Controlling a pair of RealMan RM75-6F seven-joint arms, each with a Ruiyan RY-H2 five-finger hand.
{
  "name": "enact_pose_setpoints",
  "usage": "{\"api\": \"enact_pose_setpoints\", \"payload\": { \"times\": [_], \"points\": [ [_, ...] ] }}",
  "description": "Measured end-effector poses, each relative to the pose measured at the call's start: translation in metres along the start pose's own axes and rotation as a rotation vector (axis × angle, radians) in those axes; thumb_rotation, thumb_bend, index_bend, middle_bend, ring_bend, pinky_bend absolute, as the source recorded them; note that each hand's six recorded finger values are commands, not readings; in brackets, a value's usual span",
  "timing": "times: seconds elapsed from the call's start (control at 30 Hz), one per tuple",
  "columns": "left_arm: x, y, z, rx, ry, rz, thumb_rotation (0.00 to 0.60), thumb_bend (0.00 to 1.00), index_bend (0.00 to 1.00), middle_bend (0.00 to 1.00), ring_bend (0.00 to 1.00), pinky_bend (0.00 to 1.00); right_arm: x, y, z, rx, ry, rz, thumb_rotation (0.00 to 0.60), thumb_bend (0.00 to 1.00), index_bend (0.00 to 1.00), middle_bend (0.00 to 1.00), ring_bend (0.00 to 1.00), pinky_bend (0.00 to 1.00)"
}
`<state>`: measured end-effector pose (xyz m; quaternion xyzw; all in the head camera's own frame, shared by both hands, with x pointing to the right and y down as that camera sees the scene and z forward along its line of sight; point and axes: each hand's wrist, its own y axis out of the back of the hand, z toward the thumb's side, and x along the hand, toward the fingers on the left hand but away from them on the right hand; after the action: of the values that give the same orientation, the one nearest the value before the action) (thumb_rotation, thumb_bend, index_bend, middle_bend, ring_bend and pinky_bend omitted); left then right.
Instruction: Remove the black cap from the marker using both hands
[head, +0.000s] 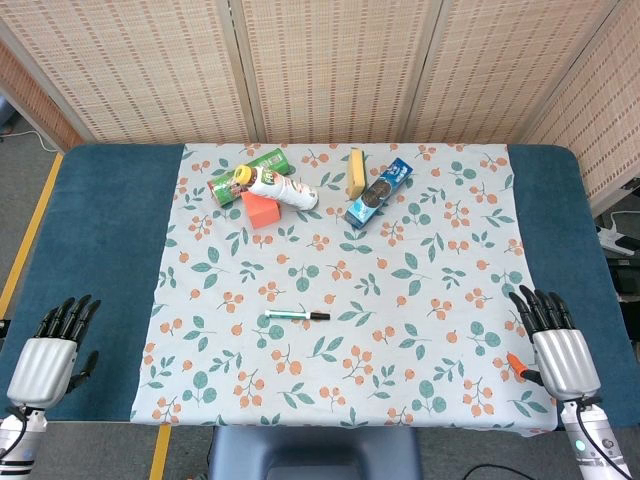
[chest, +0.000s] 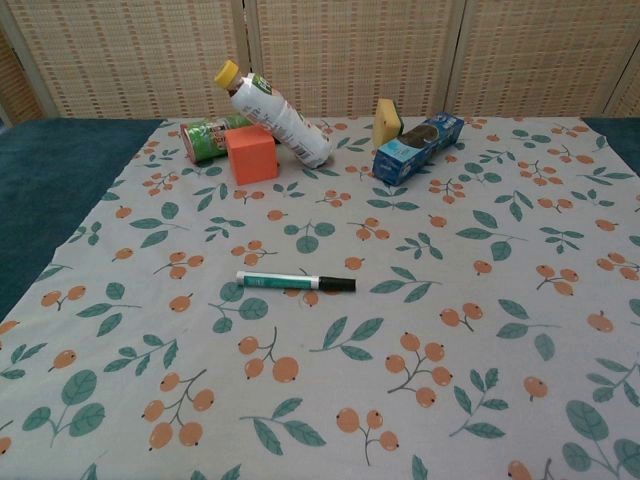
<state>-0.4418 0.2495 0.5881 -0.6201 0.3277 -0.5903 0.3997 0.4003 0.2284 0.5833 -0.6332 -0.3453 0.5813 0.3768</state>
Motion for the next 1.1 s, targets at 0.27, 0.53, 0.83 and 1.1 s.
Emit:
{"api": "enact_pose_setpoints", "payload": {
  "times": [0.27,0.53,0.83,1.1],
  "points": [
    [0.015,-0.012,0.042,-0.036,-0.135,-0.003,0.6,0.42,0.06,0.12,0.35,0.53,0.001,0.001,0.0,0.006,-0.001,-0.007,0.6,0.09,0.0,0.0,0.0,0.0],
    [0.056,-0.027,0.13,-0.053,-0.333,-0.003,0.6,0.43,0.26,0.35,0.72,0.88,-0.001,-0.004,0.0,0.022,-0.007,0.004,0.6,0.09,0.0,0.0,0.0,0.0],
    [0.092,-0.05,0.219,0.062,-0.464,-0.001,0.6,0.44,0.28,0.39,0.75,0.91,-0.005,-0.01,-0.005,0.033,-0.028,0.033,0.6,0.09,0.0,0.0,0.0,0.0],
    [0.12,-0.067,0.249,0.158,-0.473,0.02,0.6,0.44,0.29,0.38,0.77,0.92,-0.004,-0.007,-0.006,0.032,-0.034,0.034,0.6,0.09,0.0,0.0,0.0,0.0]
  ]
}}
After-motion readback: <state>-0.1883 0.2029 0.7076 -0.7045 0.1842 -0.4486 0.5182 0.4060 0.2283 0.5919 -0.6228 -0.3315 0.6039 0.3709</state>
